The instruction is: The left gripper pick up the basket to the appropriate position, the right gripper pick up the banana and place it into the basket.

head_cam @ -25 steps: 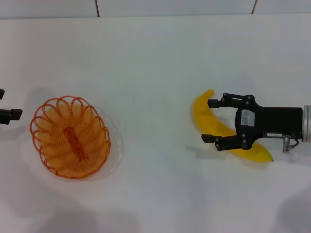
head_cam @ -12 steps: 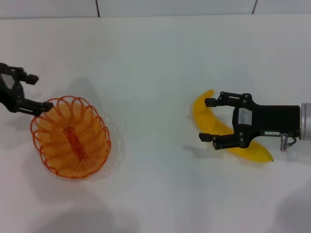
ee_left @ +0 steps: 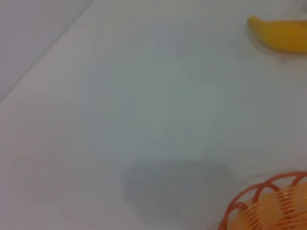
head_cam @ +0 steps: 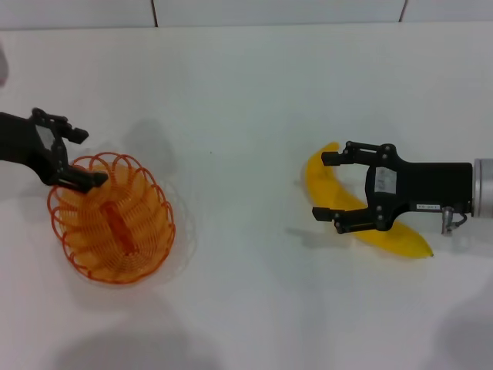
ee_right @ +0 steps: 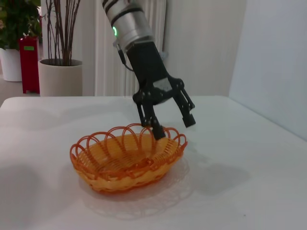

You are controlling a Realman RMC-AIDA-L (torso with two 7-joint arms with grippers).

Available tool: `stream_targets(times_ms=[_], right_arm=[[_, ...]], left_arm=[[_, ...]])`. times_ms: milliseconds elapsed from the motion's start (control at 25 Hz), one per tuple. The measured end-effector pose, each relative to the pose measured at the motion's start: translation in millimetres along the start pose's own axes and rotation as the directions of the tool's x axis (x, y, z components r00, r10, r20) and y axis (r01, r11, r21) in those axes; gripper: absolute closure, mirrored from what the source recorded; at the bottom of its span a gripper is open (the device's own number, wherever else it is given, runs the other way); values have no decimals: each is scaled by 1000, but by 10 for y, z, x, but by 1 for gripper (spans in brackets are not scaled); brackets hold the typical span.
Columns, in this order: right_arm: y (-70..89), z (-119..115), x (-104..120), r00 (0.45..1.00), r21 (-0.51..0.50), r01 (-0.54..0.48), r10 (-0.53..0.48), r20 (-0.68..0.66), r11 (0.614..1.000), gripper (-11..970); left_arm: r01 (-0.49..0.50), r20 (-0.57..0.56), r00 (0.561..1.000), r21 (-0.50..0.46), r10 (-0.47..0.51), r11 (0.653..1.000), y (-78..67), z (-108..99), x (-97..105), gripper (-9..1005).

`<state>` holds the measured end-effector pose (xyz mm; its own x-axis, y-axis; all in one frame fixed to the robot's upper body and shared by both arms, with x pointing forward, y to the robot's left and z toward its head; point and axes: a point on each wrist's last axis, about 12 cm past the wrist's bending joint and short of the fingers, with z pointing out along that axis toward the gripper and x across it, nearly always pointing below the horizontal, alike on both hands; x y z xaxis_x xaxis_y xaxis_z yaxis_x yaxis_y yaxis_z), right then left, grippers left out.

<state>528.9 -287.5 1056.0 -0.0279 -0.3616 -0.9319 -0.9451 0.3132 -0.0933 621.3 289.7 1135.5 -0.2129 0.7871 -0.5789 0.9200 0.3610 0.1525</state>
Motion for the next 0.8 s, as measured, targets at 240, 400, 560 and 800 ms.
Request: stream_targets(times_ms=[240, 400, 560, 800], right_arm=[[-1, 4, -2, 1000, -1, 0, 0, 1, 1000, 80], [-1, 4, -1, 1000, 0, -1, 1, 0, 1000, 80], [-1, 4, -1, 1000, 0, -1, 1, 0, 1000, 80], [-1, 5, -1, 1000, 0, -1, 1, 0, 1000, 80]], left_arm=[[-11, -31, 999, 11, 11, 1000, -2, 86, -58, 140], [-12, -30, 999, 11, 13, 1000, 7, 92, -94, 139], [-7, -33, 999, 12, 7, 1000, 5, 95, -96, 285], [-2, -45, 999, 13, 3, 1000, 7, 97, -92, 520]])
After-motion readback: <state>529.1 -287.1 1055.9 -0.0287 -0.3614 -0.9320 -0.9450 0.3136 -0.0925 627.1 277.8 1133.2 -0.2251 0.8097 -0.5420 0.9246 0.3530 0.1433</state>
